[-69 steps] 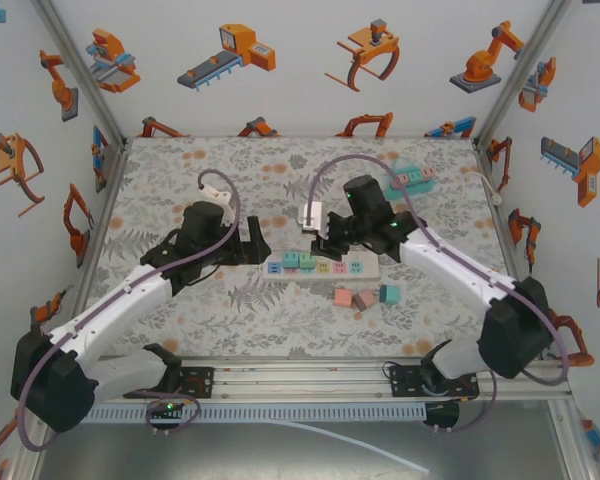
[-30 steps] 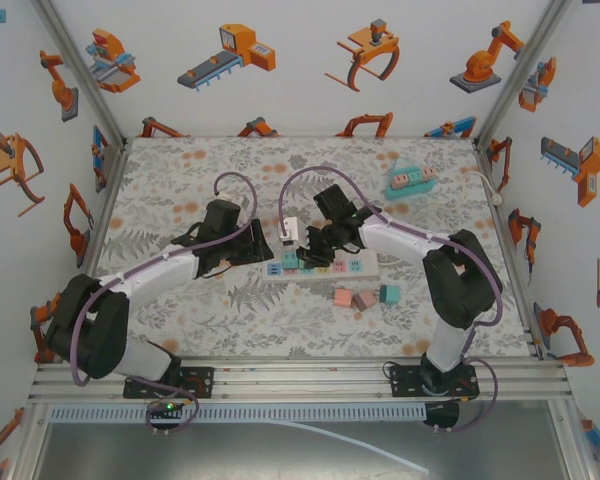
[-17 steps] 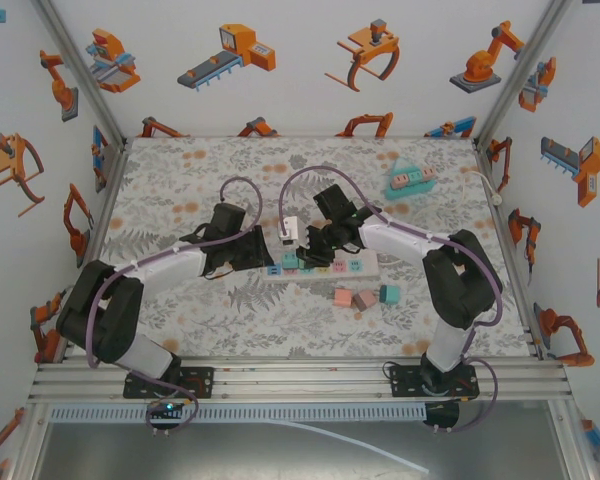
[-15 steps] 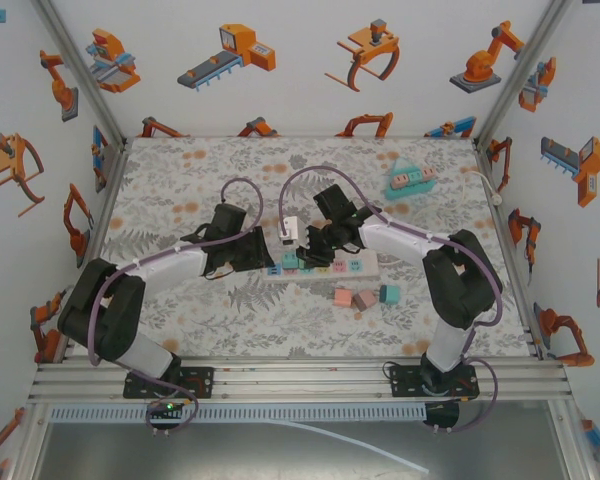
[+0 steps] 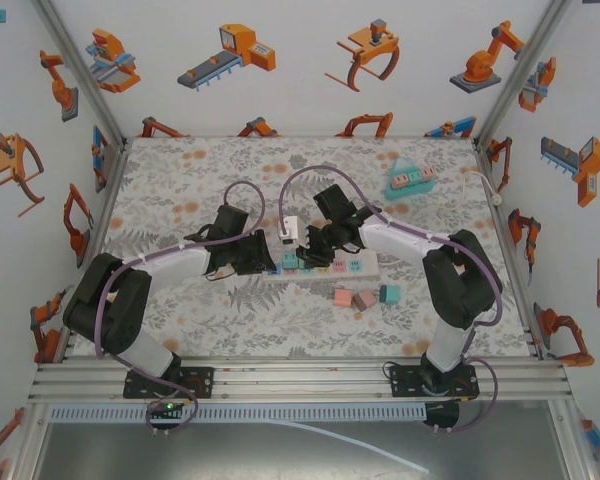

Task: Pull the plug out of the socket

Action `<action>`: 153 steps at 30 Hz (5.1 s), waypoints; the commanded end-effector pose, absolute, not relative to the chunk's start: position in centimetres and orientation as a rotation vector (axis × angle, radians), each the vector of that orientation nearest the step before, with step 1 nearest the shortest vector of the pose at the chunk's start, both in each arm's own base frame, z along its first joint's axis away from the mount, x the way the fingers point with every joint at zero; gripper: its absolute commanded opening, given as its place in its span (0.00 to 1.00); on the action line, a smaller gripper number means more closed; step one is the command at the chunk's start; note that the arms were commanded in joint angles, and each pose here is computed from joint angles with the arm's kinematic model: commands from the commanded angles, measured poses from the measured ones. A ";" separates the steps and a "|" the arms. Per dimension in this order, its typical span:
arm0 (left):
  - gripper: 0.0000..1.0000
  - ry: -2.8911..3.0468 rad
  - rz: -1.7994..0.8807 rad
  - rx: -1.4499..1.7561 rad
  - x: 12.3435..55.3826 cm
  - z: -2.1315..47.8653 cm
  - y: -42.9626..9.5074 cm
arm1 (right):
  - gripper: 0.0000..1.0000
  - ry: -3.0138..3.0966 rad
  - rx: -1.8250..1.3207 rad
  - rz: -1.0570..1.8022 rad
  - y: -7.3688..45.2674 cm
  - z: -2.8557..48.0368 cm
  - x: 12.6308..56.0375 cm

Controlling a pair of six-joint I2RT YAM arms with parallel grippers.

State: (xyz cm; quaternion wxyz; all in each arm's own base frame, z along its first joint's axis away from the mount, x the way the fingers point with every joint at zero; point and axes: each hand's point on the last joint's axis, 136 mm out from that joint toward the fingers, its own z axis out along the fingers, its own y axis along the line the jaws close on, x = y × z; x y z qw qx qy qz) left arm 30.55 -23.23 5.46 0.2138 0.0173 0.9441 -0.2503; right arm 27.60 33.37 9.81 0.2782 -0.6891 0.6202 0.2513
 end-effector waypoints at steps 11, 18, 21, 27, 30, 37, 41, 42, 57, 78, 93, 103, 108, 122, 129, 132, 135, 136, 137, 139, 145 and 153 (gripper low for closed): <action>0.41 2.750 -0.498 0.081 28.7 1.8 -21.6 | 0.19 1.631 -1.827 0.726 34.7 11.7 27.5; 0.41 2.791 -0.429 0.124 28.1 0.7 -21.2 | 0.12 1.586 -1.802 0.755 35.2 13.5 27.3; 0.40 2.819 -0.377 0.141 27.6 -0.1 -20.8 | 0.11 1.564 -1.788 0.757 35.3 14.3 27.3; 0.41 2.832 -0.319 0.147 27.4 -0.6 -20.3 | 0.08 1.546 -1.780 0.757 35.3 15.1 27.2; 0.40 2.831 -0.303 0.145 27.4 -0.7 -20.2 | 0.07 1.543 -1.777 0.751 35.2 15.3 27.2; 0.40 2.830 -0.277 0.134 27.6 -0.4 -20.0 | 0.05 1.540 -1.772 0.728 34.9 15.4 27.2; 0.41 2.829 -0.280 0.126 27.5 -0.3 -20.0 | 0.04 1.543 -1.769 0.712 34.7 15.5 27.2; 0.41 2.829 -0.280 0.126 27.5 -0.3 -20.0 | 0.04 1.546 -1.769 0.709 34.6 15.4 27.1; 0.42 2.709 -0.416 0.187 29.5 4.8 -22.2 | 0.03 1.581 -1.644 0.688 33.7 18.2 26.8; 0.50 2.321 -0.636 0.383 29.9 18.5 -24.0 | 0.00 2.120 -0.258 0.827 24.5 23.2 27.8; 0.55 1.832 -0.712 0.894 21.8 27.2 -23.7 | 0.00 2.179 0.038 0.930 26.3 16.0 25.2; 0.79 1.776 -0.674 0.949 20.6 27.5 -23.1 | 0.02 2.219 0.175 0.838 27.4 11.4 24.7; 0.86 1.787 -0.675 0.954 20.7 27.0 -23.2 | 0.06 2.256 0.204 0.784 26.9 9.4 24.2; 1.00 1.803 -0.666 0.918 21.0 26.5 -23.0 | 0.23 2.314 0.223 0.735 27.1 6.4 23.7; 0.99 1.808 -0.673 0.900 21.3 26.3 -23.1 | 0.34 2.335 0.255 0.702 26.5 5.8 23.5; 0.99 1.821 -0.673 0.894 21.5 26.1 -23.2 | 0.38 2.336 0.267 0.687 26.0 5.8 23.4; 0.99 1.832 -0.678 0.893 21.6 25.9 -23.3 | 0.42 2.333 0.270 0.679 25.7 5.8 23.3; 0.99 1.834 -0.677 0.892 21.6 25.8 -23.3 | 0.42 2.335 0.270 0.677 25.6 5.8 23.3; 0.99 1.837 -0.678 0.891 21.7 25.7 -23.3 | 0.42 2.334 0.270 0.677 25.6 5.9 23.3; 0.98 1.838 -0.675 0.890 21.7 25.7 -23.3 | 0.43 2.334 0.271 0.671 25.4 5.9 23.2; 0.98 1.836 -0.667 0.882 21.8 25.8 -23.2 | 0.45 2.327 0.270 0.652 24.9 6.4 23.2; 0.98 1.945 -0.550 0.778 23.8 24.5 -22.0 | 0.46 2.314 0.251 0.624 23.7 7.6 22.8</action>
